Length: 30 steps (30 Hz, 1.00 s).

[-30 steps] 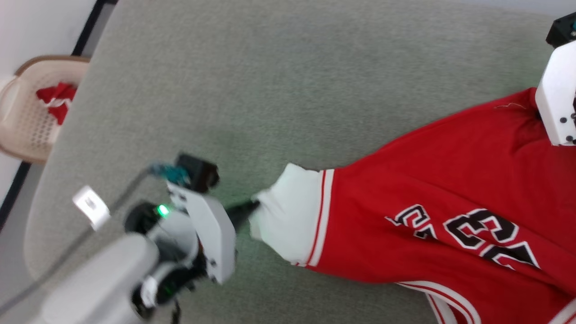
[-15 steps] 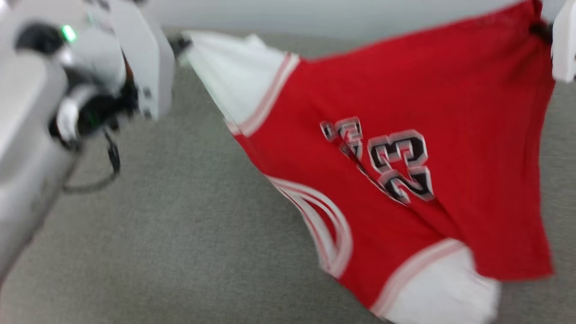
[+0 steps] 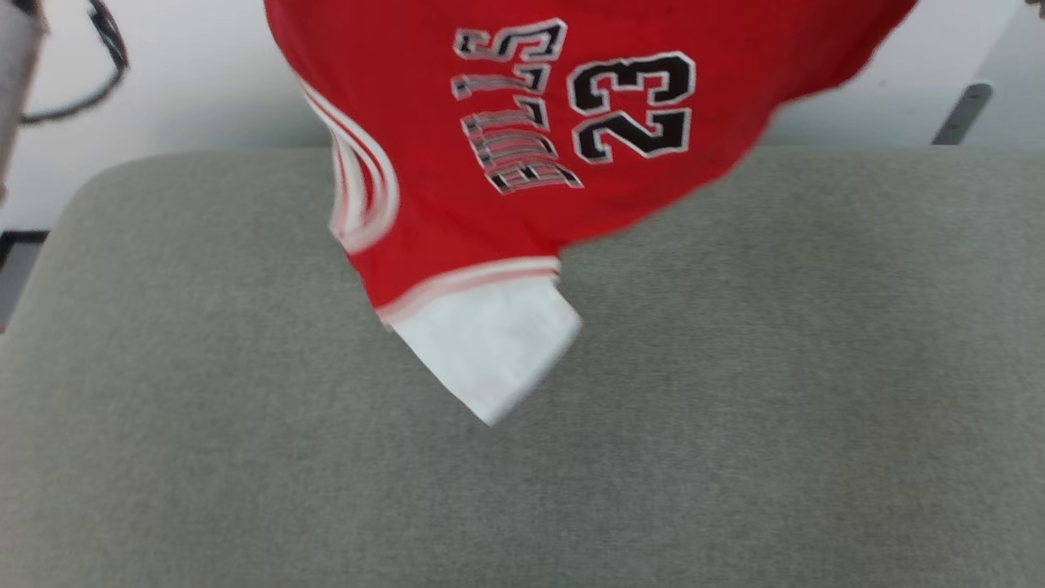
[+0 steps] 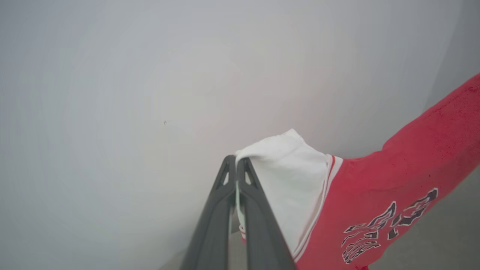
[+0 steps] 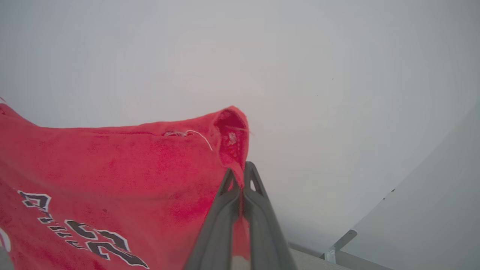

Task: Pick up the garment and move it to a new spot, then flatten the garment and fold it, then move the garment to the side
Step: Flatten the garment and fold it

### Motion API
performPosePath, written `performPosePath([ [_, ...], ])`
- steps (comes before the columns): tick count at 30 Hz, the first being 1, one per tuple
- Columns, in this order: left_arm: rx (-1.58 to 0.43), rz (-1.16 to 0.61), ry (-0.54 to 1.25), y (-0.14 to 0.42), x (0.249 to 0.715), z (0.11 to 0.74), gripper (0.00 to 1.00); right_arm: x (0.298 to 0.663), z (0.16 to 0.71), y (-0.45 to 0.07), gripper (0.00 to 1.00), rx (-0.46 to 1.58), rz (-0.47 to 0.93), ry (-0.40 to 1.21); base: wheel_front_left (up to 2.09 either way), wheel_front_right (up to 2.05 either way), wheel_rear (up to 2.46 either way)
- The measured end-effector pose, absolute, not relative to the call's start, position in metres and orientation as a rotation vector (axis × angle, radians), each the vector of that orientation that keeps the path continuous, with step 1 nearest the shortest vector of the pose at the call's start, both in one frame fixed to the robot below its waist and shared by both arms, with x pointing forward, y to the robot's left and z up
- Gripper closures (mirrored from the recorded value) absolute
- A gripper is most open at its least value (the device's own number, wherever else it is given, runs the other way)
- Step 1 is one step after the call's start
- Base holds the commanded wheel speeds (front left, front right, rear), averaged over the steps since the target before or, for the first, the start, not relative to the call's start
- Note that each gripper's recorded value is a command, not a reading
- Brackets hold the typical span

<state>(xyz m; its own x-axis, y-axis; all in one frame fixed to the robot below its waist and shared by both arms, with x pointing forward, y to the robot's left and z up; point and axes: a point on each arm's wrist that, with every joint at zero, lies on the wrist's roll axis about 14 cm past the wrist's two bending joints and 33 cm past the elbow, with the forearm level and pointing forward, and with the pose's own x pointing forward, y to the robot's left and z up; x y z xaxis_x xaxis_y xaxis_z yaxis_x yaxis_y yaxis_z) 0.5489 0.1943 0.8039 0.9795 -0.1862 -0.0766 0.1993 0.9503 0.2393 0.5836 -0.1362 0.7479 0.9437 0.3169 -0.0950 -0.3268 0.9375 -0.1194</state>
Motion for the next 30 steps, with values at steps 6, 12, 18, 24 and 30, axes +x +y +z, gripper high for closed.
performPosePath([
  [6,0.279,-0.207,-0.058,0.178,0.563,0.841,1.00,0.582,0.775,-0.151,1.00,-0.130,0.284,-0.002,0.00,0.00,0.00],
  [12,0.276,-0.199,-0.085,0.172,0.598,0.842,1.00,0.607,0.771,-0.156,1.00,-0.104,0.256,-0.031,0.00,0.00,0.00],
  [18,0.296,-0.176,-0.171,0.165,0.650,0.824,1.00,0.654,0.733,-0.147,1.00,-0.089,0.240,-0.039,0.00,0.00,0.00],
  [24,0.267,-0.166,-0.558,0.142,0.676,0.870,1.00,0.695,0.760,-0.154,1.00,-0.183,0.201,-0.384,0.00,0.00,0.00],
  [30,0.232,-0.259,-0.699,0.126,0.704,0.847,1.00,0.731,0.735,-0.132,1.00,-0.317,0.252,-0.476,0.00,0.00,0.00],
])
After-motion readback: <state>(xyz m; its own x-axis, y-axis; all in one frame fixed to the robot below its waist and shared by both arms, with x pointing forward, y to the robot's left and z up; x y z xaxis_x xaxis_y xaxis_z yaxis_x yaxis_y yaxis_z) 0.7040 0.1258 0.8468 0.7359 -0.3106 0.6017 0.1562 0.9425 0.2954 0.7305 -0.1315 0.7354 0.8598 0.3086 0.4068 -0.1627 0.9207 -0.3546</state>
